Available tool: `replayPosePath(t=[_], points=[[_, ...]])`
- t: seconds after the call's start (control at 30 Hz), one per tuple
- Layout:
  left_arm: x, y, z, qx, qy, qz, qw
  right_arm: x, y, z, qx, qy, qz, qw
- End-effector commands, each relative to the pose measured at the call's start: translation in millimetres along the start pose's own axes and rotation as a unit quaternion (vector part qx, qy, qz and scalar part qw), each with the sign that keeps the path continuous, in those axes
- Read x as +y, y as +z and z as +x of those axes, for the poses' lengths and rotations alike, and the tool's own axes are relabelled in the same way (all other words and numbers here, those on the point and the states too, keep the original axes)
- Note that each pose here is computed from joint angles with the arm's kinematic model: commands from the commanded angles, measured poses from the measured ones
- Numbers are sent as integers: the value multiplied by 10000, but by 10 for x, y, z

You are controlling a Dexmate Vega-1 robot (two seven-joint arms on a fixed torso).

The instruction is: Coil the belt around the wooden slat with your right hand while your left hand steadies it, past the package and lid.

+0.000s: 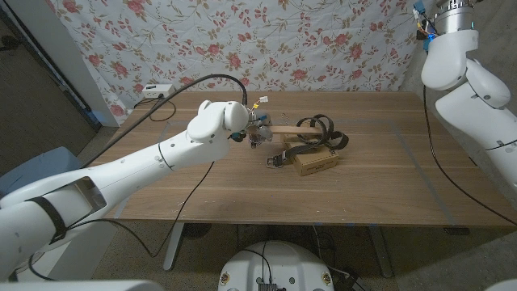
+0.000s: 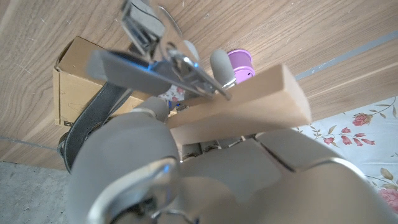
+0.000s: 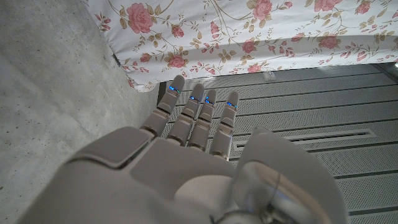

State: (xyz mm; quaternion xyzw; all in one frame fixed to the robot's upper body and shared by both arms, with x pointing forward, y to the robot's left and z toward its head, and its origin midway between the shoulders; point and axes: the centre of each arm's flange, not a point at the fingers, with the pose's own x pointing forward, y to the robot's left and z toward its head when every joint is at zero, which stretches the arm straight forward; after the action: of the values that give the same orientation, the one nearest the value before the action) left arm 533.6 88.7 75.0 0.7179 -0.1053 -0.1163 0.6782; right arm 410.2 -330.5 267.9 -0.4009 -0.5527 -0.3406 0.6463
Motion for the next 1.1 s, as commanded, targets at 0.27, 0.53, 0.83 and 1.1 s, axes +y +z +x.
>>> replayPosePath(t=[0.27, 0.53, 0.83, 1.1], points=[[-46, 26, -149, 498, 517, 484, 9962, -123, 6, -116, -67, -74, -26, 9999], [-26, 14, -271, 770, 768, 665, 9918, -171, 53, -144, -105, -96, -59, 9999], [15, -35, -439, 805, 1516, 633, 9831, -190, 145, -170, -80, -136, -107, 9998], [61, -178, -639, 461, 2684, 120, 9621, -145, 288, -158, -159, 15, 0, 9999]])
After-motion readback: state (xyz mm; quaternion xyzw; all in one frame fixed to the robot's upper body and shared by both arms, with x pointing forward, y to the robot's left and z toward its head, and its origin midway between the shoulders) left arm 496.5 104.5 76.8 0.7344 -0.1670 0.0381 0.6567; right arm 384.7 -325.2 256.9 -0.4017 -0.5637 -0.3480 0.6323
